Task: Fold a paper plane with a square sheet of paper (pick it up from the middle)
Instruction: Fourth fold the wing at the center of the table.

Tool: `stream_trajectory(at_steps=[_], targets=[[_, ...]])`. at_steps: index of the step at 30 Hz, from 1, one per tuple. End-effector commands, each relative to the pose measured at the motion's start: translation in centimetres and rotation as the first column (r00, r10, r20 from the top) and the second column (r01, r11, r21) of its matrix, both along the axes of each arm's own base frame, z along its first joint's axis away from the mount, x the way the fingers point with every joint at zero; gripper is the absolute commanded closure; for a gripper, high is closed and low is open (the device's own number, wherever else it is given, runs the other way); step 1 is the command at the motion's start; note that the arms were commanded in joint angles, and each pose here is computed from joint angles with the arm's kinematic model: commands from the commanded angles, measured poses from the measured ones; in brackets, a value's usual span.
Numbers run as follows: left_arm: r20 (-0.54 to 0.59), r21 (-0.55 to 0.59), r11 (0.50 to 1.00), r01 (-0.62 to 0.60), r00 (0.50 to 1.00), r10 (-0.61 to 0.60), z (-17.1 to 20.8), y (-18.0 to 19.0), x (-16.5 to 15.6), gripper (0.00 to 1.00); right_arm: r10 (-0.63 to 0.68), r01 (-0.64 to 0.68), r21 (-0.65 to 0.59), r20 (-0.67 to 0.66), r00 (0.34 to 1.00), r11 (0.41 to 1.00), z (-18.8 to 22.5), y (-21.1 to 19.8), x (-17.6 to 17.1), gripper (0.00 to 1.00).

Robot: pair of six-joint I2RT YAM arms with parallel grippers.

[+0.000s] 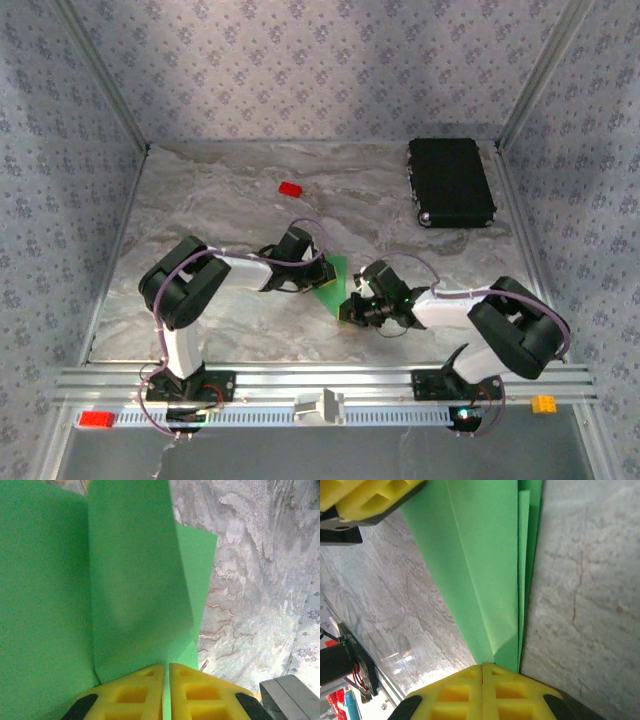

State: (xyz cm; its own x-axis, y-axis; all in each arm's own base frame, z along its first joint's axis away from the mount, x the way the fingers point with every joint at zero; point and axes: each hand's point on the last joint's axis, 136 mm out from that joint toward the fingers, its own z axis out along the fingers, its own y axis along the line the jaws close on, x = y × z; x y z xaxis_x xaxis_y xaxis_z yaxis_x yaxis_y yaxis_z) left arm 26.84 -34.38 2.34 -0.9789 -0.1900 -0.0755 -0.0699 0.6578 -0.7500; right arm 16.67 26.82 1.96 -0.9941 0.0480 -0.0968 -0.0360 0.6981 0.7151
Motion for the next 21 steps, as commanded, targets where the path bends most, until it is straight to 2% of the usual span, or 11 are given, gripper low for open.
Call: stream_trajectory(at_steps=[1,12,17,21], targets=[[-0.054,0.091,0.995,-0.04,0.998,0.045,-2.6,2.0,-0.5,0.88,-0.002,-0.009,-0.099,-0.117,0.993,0.995,-2.3,-2.0,-3.0,0.94],[-0.045,0.074,0.996,-0.048,0.998,0.051,-2.3,2.0,-0.5,0.89,-0.001,-0.006,-0.069,-0.103,0.995,0.998,-0.5,-1.5,-3.2,0.94],[-0.036,0.062,0.996,-0.065,0.997,0.068,-2.0,2.1,-0.5,0.89,-0.033,0.033,-0.022,0.003,0.999,0.999,3.1,-1.4,-0.4,0.94],[-0.029,0.057,0.994,-0.09,0.995,0.091,-1.8,2.3,-0.7,0.89,-0.056,0.056,-0.001,0.019,0.998,0.998,4.1,-1.1,1.7,0.94]])
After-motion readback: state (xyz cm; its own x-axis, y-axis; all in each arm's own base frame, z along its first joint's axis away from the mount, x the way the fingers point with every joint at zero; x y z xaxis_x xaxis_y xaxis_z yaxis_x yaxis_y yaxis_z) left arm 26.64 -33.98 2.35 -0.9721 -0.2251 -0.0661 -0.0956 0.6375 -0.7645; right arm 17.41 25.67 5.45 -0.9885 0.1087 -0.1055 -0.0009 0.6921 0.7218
